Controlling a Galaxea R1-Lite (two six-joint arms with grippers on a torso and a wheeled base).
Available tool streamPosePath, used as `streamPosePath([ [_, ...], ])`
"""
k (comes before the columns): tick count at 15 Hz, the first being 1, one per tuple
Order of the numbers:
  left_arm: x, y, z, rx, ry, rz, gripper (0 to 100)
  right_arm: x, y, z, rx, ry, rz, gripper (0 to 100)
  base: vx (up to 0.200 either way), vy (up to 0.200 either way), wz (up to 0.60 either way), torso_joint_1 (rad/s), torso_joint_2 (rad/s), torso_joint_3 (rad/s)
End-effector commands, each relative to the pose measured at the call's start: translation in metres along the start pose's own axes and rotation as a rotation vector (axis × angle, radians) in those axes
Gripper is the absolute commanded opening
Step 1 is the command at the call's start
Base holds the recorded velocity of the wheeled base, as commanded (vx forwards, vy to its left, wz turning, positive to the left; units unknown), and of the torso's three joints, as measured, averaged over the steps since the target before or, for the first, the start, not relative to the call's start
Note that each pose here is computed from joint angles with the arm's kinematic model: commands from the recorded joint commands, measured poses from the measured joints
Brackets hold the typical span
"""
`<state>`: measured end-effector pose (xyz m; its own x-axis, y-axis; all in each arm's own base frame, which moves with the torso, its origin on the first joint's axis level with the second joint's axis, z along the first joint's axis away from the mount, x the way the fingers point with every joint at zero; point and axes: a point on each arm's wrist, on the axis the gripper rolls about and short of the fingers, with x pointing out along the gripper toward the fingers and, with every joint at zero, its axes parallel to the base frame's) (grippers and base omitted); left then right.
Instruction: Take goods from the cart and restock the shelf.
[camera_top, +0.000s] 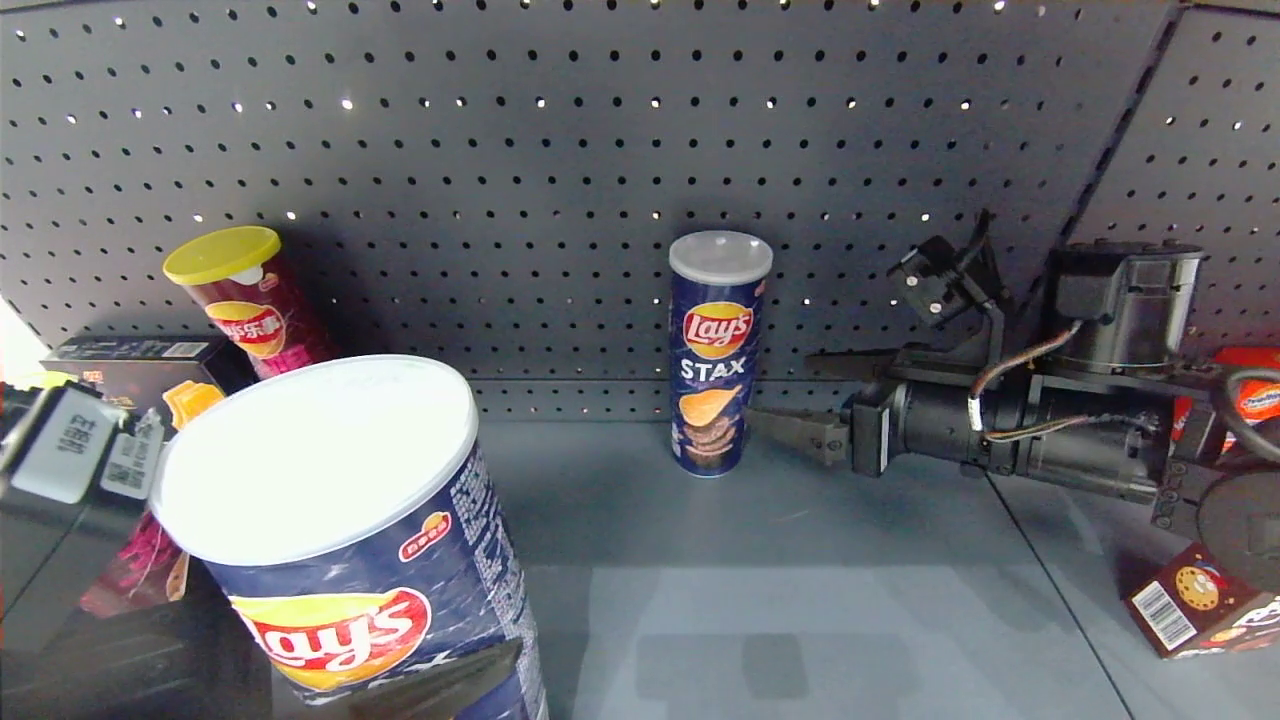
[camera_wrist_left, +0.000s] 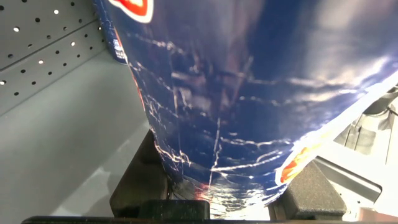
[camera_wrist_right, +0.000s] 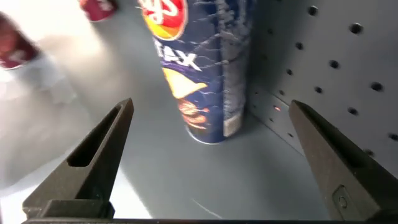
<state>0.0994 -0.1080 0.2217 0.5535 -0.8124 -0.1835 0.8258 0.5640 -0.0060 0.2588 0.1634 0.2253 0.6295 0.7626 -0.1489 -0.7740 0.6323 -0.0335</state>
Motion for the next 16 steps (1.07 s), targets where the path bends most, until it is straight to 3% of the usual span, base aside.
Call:
streamPosePath([
  [1,0.0,0.0,-0.001,0.0,0.003,0.0,0,0.0,-0.004,0.0,-0.002,-0.012,0.029,100,0.0,0.0,0.0,0.0,0.0,0.0],
  [8,0.0,0.0,-0.001,-0.002,0.003,-0.001,0,0.017,-0.011,-0.011,-0.013,-0.044,0.151,100,0.0,0.0,0.0,0.0,0.0,0.0],
  [13,0.0,0.0,-0.002,-0.004,0.007,-0.001,0,0.023,-0.015,-0.016,-0.013,-0.046,0.156,100,0.0,0.0,0.0,0.0,0.0,0.0],
  [16,0.0,0.0,-0.002,-0.022,0.007,-0.001,0,0.027,-0.02,-0.018,-0.01,-0.042,0.148,100,0.0,0.0,0.0,0.0,0.0,0.0],
])
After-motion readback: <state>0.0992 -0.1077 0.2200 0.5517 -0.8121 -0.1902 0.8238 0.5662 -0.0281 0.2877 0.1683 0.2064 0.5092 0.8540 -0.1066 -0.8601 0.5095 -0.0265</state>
